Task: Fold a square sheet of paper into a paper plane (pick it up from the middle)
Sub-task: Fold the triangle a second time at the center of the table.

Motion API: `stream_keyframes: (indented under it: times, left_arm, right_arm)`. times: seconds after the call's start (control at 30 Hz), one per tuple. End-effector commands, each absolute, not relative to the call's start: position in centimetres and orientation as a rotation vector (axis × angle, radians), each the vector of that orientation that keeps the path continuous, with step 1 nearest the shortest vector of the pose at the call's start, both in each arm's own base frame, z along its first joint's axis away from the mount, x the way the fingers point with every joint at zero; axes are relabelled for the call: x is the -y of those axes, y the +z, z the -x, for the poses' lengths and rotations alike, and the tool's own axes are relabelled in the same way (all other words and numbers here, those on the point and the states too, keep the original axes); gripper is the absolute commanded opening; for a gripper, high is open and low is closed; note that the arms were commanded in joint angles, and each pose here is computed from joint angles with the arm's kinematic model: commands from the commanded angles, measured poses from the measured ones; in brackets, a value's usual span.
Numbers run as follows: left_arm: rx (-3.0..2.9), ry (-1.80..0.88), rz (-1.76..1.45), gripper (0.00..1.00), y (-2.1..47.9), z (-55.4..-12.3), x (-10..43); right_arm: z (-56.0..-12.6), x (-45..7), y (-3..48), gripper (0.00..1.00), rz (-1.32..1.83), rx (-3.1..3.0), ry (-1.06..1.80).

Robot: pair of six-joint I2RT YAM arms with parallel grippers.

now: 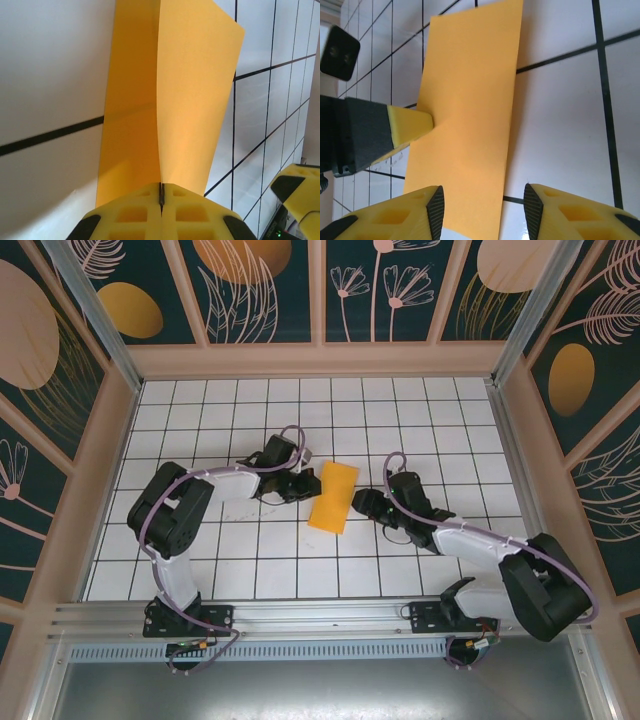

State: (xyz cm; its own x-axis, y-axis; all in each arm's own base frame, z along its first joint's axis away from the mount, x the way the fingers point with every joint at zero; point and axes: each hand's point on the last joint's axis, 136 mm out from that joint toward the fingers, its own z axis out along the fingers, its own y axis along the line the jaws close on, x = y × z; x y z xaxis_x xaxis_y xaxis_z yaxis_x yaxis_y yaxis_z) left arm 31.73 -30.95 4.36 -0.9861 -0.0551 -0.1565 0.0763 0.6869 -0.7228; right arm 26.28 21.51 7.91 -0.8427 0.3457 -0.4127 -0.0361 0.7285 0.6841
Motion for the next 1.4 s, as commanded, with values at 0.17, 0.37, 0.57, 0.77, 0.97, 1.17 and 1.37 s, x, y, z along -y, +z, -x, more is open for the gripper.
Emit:
stream_keyframes:
  times: [0.17, 0.37, 0.57, 0.77, 0.97, 1.17, 1.37]
  left_arm:
    - [-2.690, -1.215, -0.004, 0.00, 6.2, -32.0, 31.3]
    - [-2.669, -1.210, 0.014, 0.00, 7.1, -32.5, 31.4]
    - [-2.683, -1.199, 0.036, 0.00, 6.5, -32.8, 31.4]
    - [-2.697, -1.203, 0.046, 0.00, 6.3, -32.6, 31.4]
    - [-2.693, -1.212, 0.028, 0.00, 6.4, -32.2, 31.3]
    - [-2.685, -1.236, 0.015, 0.00, 6.4, -32.5, 31.7]
    - [-2.680, -1.230, -0.005, 0.00, 6.6, -32.5, 31.7]
  right_arm:
    - [-27.6, -19.6, 11.6, 0.48, -0.132, -2.232, 0.811]
    - [-27.0, -18.5, 10.8, 0.54, -0.140, -2.319, 0.781]
    - [-25.9, -20.5, 11.6, 0.51, 0.013, -2.331, 0.883]
    - [-23.4, -22.7, 10.9, 0.55, 0.202, -2.369, 0.778]
    - [-21.0, -26.8, 11.6, 0.59, 0.412, -2.239, 0.556]
    - [-21.2, -31.2, 10.9, 0.62, 0.631, -2.155, 0.319]
    - [-23.0, -33.0, 8.4, 0.61, 0.701, -2.202, 0.084]
